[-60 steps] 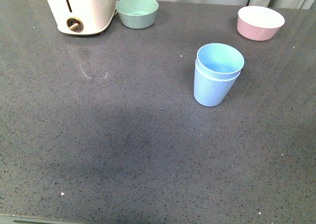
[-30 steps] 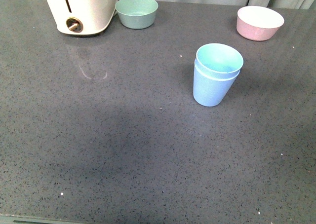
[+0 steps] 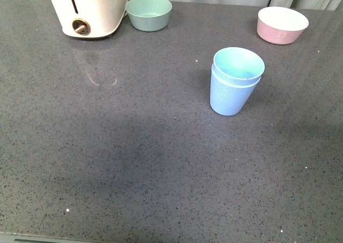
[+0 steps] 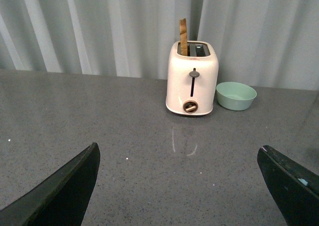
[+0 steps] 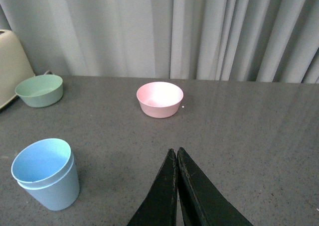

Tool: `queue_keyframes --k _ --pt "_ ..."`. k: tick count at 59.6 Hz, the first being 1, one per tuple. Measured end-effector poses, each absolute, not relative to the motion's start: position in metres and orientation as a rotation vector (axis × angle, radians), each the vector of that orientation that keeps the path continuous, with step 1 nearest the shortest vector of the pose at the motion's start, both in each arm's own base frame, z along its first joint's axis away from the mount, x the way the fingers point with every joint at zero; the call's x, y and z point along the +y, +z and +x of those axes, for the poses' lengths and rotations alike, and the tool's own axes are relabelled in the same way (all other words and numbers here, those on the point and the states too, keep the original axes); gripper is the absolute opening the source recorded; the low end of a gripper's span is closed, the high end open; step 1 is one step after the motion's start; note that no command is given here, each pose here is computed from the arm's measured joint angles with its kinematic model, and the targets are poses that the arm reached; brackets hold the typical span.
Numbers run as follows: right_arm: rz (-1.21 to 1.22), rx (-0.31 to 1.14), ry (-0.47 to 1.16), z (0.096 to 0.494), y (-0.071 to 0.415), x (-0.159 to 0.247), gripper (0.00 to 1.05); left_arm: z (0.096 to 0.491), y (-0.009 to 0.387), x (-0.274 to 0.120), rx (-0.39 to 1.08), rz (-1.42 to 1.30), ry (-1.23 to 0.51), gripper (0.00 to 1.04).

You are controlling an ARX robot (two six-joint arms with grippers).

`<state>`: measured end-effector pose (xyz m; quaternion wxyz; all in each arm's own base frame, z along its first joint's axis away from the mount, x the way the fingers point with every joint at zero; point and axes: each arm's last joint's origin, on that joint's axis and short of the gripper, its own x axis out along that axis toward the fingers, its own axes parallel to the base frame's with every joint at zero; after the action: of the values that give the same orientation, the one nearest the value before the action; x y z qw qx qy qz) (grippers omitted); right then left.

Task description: Stack blue cups with both arms

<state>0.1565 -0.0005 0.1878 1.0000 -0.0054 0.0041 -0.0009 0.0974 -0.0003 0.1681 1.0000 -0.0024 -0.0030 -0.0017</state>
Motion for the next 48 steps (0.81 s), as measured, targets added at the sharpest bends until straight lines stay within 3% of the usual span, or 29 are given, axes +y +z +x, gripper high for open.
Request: queue_keyframes --k 48 --pt "-0.011 -0.023 -0.002 0.121 0.174 0.0 0.02 0.097 0.168 0.0 -0.006 -0.004 -0.003 0.96"
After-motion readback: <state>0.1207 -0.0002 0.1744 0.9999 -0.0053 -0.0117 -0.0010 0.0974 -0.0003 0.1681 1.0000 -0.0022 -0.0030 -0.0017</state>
